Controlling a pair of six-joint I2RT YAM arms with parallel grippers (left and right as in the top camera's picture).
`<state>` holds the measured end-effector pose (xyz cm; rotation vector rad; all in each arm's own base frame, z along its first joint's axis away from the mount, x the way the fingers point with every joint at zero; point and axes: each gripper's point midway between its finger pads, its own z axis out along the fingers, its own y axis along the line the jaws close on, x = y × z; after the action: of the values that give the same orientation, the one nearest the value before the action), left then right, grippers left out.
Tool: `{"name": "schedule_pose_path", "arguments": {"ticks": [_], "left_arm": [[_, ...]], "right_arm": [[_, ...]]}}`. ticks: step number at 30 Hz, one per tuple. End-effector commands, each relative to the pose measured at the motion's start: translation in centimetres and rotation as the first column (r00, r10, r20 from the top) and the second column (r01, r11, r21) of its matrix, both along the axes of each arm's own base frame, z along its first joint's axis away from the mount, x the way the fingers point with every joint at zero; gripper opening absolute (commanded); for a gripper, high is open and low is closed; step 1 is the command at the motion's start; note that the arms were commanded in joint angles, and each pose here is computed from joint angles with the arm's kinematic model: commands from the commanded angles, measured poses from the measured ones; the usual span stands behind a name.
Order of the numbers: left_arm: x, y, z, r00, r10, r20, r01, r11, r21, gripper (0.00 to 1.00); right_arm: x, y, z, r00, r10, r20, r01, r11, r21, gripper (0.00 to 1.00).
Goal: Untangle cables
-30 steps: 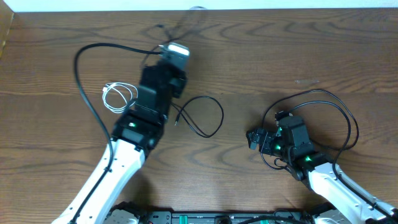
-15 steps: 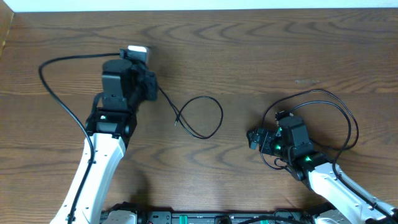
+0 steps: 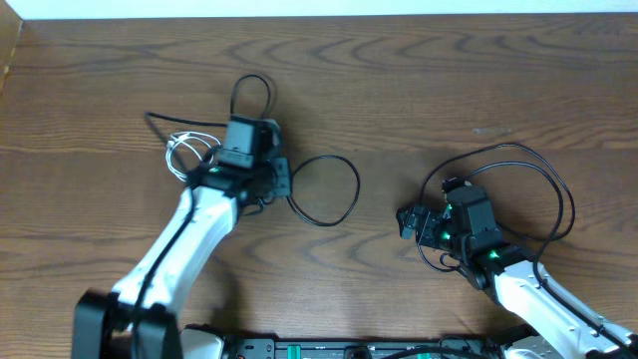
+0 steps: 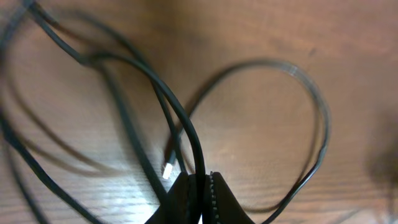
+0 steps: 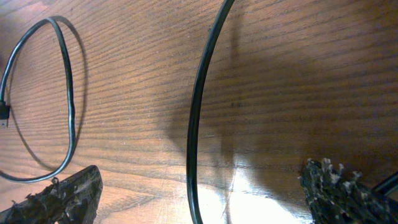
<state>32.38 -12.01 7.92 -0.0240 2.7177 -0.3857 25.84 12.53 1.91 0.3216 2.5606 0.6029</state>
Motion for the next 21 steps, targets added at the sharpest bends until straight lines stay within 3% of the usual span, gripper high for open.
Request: {"name": "schedule_pose_path", "arguments": {"ticks": [1,8,11,16,18,21], "left_arm": [[-1.4,-0.2,-3.2,0.995,0.005,-0.099,0.001,0.998,0.058,0.07],[-3.0,-1.0,-7.3,0.974,-0.028,-0.224,0.052,0.993,0.102,0.08],[-3.1,-0.8,-7.6,0.973,-0.023,-0.231,0.05,0.992,0.114,0.24],[-3.0,-0.6,-7.7,0.974,-0.018,-0.228,0.048,0.991,0.127,0.33],[-3.0,-0.6,-7.7,0.974,-0.018,-0.228,0.048,0.991,0.127,0.45],[-2.9,-0.6,-7.6,0.974,-0.018,-0.225,0.047,0.991,0.126,0.55]], "right_arm": [[-0.3,-0.4,-0.4,1.0,-0.005,-0.009,0.004,1.0,-0.02,0.99],[-0.4,-0.4,-0.4,1.0,-0.005,-0.01,0.004,1.0,-0.02,0.99],[-0.3,-0.4,-0.4,1.0,-0.005,-0.009,0.005,1.0,-0.02,0.99],[-0.3,-0.4,-0.4,1.0,-0.005,-0.009,0.005,1.0,-0.02,0.99],[-0.3,-0.4,-0.4,1.0,-0.005,-0.009,0.005,1.0,-0.02,0.99],[-0.3,-0.4,-0.4,1.0,-0.005,-0.009,0.005,1.0,-0.02,0.99]]}}
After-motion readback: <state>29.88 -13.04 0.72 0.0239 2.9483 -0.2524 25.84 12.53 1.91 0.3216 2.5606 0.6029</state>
